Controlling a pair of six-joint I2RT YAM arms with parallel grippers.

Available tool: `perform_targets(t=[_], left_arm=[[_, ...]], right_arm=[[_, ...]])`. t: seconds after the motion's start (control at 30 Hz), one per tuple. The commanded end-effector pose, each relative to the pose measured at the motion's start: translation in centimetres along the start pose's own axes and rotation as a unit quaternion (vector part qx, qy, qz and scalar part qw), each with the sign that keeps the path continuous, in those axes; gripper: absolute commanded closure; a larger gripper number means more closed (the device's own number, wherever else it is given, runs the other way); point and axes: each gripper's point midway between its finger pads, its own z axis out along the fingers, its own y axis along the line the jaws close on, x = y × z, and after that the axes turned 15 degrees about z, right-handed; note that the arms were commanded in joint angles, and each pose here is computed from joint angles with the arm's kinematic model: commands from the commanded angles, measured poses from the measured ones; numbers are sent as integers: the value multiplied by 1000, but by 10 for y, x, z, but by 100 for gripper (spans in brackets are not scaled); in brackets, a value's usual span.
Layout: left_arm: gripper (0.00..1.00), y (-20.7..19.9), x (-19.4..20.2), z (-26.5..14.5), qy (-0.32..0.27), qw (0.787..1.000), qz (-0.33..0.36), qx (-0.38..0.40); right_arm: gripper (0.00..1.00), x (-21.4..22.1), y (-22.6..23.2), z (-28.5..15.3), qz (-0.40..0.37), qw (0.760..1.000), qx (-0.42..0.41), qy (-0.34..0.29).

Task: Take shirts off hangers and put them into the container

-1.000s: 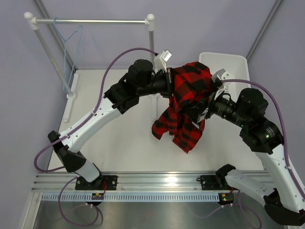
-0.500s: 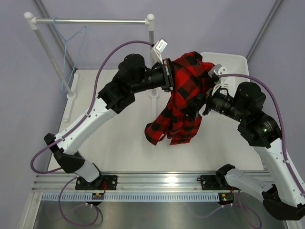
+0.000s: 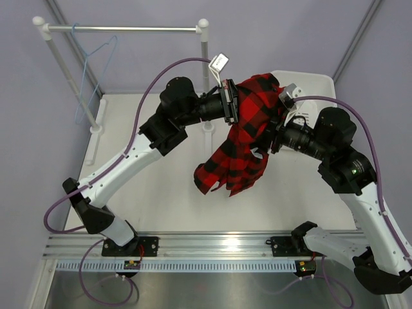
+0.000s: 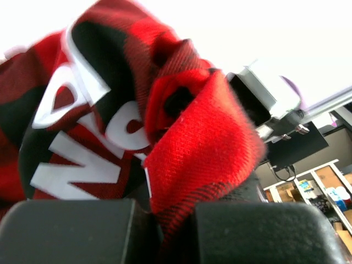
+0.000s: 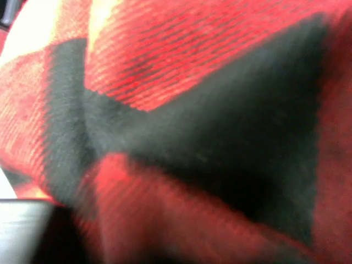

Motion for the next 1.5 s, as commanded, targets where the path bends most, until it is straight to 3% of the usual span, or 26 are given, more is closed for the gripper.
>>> perform_targets(t=[0.0, 0.03, 0.1, 0.17, 0.27, 0.3, 0.33, 0.53, 0.63, 0.7, 0.9, 1.07, 1.2, 1.23, 1.27, 1.47], left_arm=[[100, -55, -23, -9, -38, 994, 31, 95], [100, -56, -24, -9, -39, 994, 34, 95], [100, -51, -23, -8, -35, 995, 42, 81], [100, -49, -25, -9, -30, 996, 59, 64], [99, -37, -28, -11, -28, 996, 75, 31], [95, -30, -29, -11, -30, 996, 82, 16], [81, -19, -25, -15, -17, 995, 98, -10], [48, 23, -8, -38, 10, 982, 142, -123], [10, 43, 11, -51, 34, 974, 159, -155], [1, 53, 18, -67, 36, 967, 172, -186], [1, 56, 6, -124, -5, 935, 223, -275], [1, 54, 2, -168, -16, 906, 270, -325], [1, 39, 18, -174, -19, 916, 297, -269], [1, 23, 12, -177, -52, 921, 301, -243], [1, 23, 24, -177, -56, 928, 295, -223], [1, 39, 59, -177, -42, 943, 258, -205]], right_arm=[[70, 0, 17, 4, -2, 999, -44, 0], [79, -1, 17, 3, -3, 999, -42, -1], [85, -2, 17, 0, -2, 999, -37, -1], [100, -1, 16, -1, 1, 999, -32, 2], [100, -1, 14, -3, 4, 1000, -23, 4], [100, -2, 16, -6, 3, 1000, -23, 1], [100, -3, 15, -7, 5, 1000, -17, -2], [100, -13, 11, -15, 8, 1000, 14, -13], [100, -17, 11, -19, 5, 1000, 21, -22], [100, -19, 10, -21, 6, 999, 25, -30], [100, -22, -2, -19, 19, 997, 57, -38], [100, -51, -24, -26, 10, 987, 133, -94], [100, -99, -29, -39, -93, 967, 165, -172], [100, -110, -32, -42, -111, 958, 175, -196], [100, -133, -38, -50, -137, 938, 206, -244], [100, -201, -48, -53, -218, 869, 261, -360]])
